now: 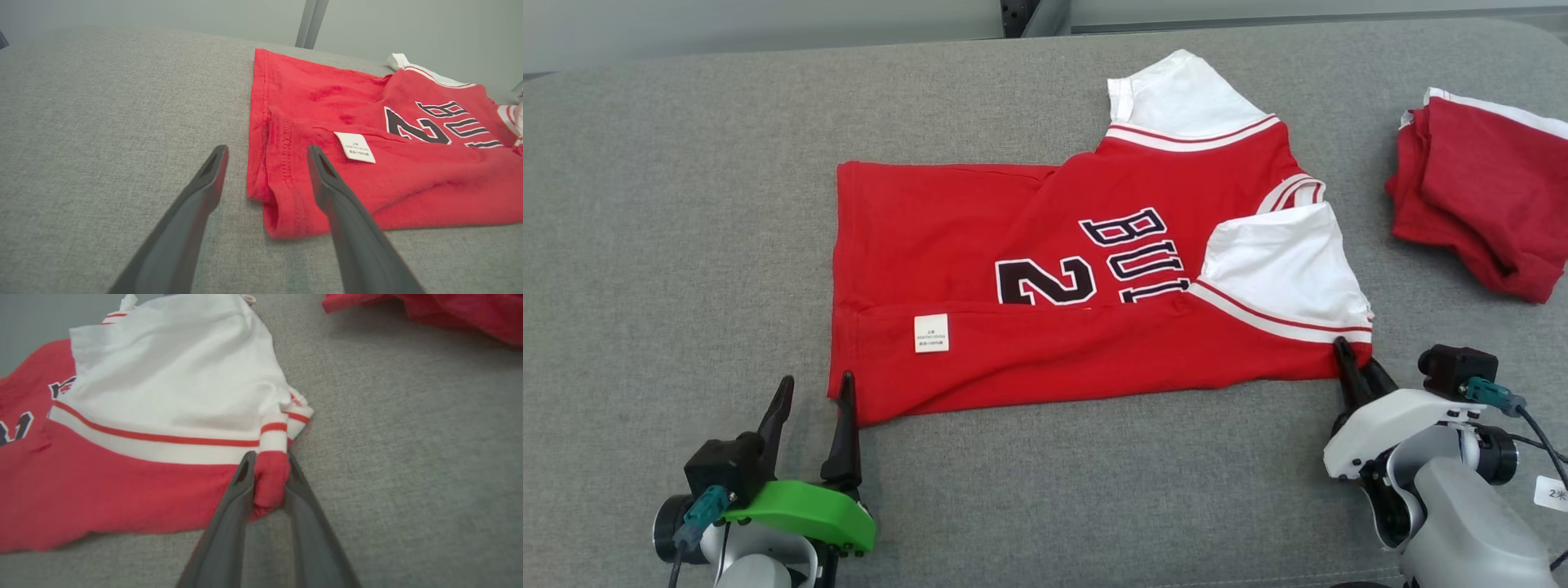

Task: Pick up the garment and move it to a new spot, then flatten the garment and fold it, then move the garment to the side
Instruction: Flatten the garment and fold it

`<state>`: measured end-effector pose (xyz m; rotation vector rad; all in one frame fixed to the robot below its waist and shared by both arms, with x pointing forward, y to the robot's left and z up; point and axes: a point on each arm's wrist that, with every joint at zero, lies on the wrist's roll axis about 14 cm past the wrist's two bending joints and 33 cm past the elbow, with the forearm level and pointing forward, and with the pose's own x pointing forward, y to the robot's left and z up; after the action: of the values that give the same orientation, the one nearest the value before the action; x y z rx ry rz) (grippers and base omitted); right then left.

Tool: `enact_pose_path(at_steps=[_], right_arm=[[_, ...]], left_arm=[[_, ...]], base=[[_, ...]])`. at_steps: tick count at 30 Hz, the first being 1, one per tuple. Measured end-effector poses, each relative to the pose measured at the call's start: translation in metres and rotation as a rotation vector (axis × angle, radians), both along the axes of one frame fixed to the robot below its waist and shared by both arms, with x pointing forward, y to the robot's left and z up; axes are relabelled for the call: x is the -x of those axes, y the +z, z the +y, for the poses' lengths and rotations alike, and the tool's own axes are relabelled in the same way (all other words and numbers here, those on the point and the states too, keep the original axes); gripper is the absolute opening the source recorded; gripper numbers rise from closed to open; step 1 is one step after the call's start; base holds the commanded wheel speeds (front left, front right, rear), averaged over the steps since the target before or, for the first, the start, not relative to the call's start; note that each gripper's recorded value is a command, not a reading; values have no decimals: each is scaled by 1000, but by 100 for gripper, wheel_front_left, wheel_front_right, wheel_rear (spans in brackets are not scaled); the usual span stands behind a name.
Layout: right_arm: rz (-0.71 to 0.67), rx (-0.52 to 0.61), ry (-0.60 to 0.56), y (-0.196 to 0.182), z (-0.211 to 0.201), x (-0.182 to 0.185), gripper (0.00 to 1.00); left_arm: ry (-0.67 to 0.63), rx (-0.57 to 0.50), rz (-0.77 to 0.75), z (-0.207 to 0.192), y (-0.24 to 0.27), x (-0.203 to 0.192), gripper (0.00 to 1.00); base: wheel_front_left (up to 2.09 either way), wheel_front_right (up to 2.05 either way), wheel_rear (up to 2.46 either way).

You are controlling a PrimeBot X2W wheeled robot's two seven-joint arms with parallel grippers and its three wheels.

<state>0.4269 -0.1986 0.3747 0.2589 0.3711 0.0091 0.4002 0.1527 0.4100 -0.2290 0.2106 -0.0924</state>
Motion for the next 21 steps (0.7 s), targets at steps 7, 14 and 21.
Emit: enact_pose_path(at_steps=[7,14,21], right_arm=[[-20,-22,3,6,0,-6,0],[-52,-28,2,15,-5,-9,0],[-65,-30,12,18,-3,-11,0]], left_arm=[[7,42,18,-3,-5,-3,100],[-22,94,53,-19,-14,-2,100],[-23,118,83,-23,-23,0,100]], base=[[0,0,0],[0,0,0],[0,0,0]])
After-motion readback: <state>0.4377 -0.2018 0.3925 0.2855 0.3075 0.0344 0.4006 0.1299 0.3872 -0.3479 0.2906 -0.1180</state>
